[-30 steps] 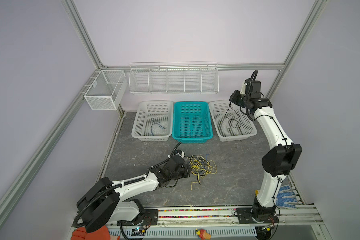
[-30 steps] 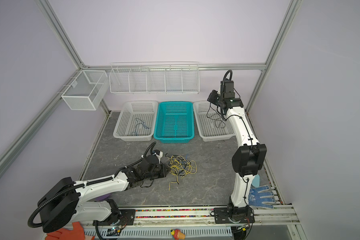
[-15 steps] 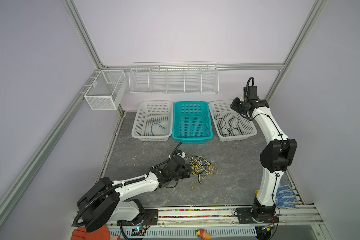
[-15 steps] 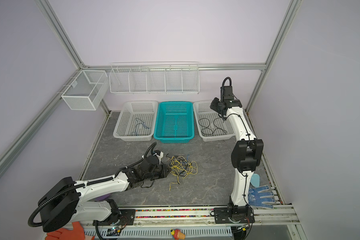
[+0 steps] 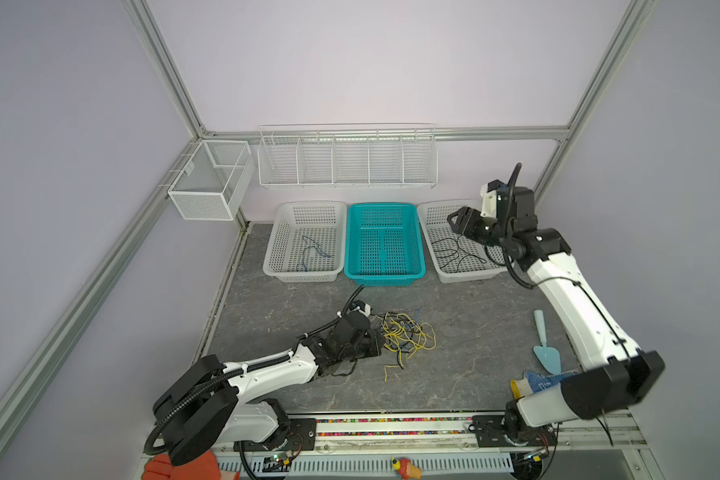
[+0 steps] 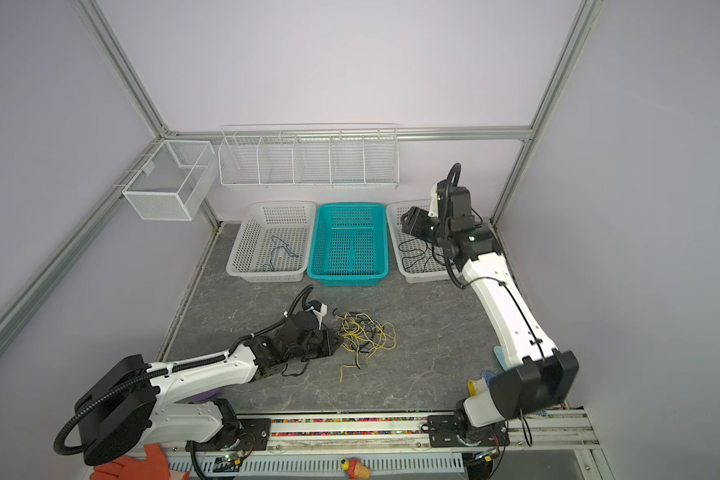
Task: Untangle the cables
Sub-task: 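Return the right gripper to the yellow tangle held by the left gripper and grasp wires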
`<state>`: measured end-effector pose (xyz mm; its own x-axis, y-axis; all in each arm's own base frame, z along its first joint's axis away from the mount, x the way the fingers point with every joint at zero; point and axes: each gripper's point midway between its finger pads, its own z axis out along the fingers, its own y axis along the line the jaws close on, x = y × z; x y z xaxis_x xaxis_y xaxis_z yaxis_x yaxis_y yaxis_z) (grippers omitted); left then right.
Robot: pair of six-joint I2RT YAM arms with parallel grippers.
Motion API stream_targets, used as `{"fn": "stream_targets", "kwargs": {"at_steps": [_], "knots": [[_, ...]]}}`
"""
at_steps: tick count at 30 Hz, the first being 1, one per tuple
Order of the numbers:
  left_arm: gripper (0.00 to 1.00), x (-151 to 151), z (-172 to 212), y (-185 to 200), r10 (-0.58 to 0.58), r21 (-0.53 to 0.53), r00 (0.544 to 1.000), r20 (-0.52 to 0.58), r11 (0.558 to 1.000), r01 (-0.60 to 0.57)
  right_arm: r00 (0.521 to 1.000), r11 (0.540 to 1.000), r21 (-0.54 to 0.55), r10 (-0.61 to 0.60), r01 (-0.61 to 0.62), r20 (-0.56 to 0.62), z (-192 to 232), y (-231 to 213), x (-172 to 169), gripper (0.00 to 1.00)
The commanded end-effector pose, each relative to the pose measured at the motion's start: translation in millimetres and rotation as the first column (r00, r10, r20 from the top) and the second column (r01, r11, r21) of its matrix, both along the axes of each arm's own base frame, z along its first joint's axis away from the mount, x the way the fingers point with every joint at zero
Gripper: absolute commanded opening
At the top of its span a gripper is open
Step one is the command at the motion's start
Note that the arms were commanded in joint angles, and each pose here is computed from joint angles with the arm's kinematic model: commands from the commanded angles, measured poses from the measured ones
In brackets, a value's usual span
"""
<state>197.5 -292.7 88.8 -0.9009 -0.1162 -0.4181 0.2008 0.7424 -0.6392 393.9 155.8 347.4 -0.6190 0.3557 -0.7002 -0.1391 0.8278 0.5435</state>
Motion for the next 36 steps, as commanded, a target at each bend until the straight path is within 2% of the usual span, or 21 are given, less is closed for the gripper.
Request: {"fn": "stream_targets", "kwargs": {"at_steps": [1,3,7,9,13,22,27,30,33,36], "knots": [[0.0,1,22,-5,0.003,-0.048,1.0,0.029,0.999,-0.001,0.994,0.992,0.073,0.108,-0.107,-0.008,-27,21,-31,0.65],[0.0,1,29,-2,0.01,-0.059,0.999,0.041,0.998,-0.008,0.978,0.977,0.07,0.205,-0.202,-0.042,-49,36,-57,0.65],[0.0,-1,41,5,0.027,-0.099,0.997,0.069,0.995,-0.02,0.911,0.914,0.01,0.404,-0.405,-0.078,-98,69,-103,0.65],[0.0,-3,47,7,0.037,-0.128,0.996,0.078,0.991,-0.027,0.891,0.894,-0.018,0.444,-0.447,-0.1,-119,75,-117,0.64],[0.0,-6,53,10,0.056,-0.181,0.996,0.076,0.983,-0.041,0.849,0.852,0.004,0.522,-0.523,-0.083,-149,85,-142,0.61],[0.0,-12,59,26,0.095,-0.194,0.994,0.06,0.978,-0.082,0.834,0.833,0.032,0.552,-0.552,0.0,-181,89,-163,0.56],[0.0,-16,71,39,0.127,-0.223,0.989,0.071,0.969,-0.108,0.827,0.827,-0.029,0.56,-0.562,-0.048,-214,96,-168,0.5],[0.0,-17,75,43,0.136,-0.226,0.988,0.077,0.967,-0.115,0.818,0.818,-0.026,0.573,-0.575,-0.045,-220,103,-169,0.48],[0.0,-18,76,44,0.137,-0.229,0.988,0.076,0.966,-0.116,0.832,0.828,-0.086,0.549,-0.554,-0.071,-228,101,-167,0.42],[0.0,-18,76,47,0.141,-0.221,0.987,0.077,0.968,-0.121,0.855,0.846,-0.122,0.512,-0.519,-0.085,-235,95,-162,0.31]]}}
